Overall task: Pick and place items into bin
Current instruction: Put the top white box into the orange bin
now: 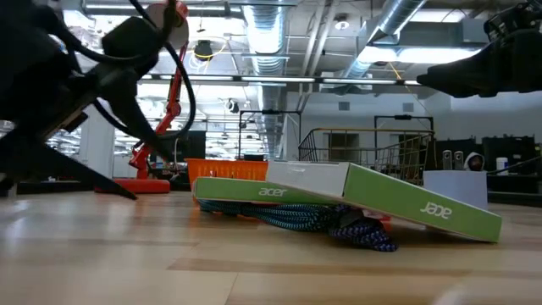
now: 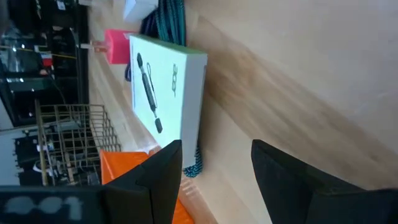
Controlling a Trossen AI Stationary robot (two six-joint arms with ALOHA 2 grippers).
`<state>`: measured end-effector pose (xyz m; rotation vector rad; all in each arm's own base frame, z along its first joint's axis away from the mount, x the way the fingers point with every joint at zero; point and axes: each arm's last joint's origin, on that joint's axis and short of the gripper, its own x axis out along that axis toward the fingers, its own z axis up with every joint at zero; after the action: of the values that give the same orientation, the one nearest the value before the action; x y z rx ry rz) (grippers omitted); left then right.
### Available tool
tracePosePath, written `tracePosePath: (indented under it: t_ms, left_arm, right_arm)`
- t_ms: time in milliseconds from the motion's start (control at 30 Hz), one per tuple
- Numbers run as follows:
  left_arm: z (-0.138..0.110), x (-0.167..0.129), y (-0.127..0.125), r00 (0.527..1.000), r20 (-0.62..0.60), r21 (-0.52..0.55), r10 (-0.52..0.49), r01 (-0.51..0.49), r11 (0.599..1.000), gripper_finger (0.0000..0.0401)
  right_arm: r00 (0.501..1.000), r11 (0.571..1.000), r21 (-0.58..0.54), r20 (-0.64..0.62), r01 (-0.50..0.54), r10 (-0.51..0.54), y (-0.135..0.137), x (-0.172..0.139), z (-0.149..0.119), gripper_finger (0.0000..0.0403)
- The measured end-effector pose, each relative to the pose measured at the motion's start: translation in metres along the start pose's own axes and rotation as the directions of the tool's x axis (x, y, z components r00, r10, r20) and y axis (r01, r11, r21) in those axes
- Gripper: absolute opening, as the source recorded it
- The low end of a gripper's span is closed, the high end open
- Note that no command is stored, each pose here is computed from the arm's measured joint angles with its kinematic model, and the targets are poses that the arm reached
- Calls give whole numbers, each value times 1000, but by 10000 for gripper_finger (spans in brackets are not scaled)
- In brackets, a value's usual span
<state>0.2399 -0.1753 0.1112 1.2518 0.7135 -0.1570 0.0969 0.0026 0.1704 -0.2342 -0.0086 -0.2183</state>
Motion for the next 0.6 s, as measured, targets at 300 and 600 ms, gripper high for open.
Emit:
tracePosePath:
  t_ms: [300, 600]
  left_arm:
    - [-5, 11, 9, 999, 23, 44, -45, 44, 998, 183]
    - [-7, 14, 11, 998, 27, 96, -63, 60, 994, 183]
  right_arm:
    - [1000, 1000, 0, 0, 0, 0, 0, 0, 0, 317]
    - [1000, 1000, 0, 0, 0, 0, 0, 0, 0, 317]
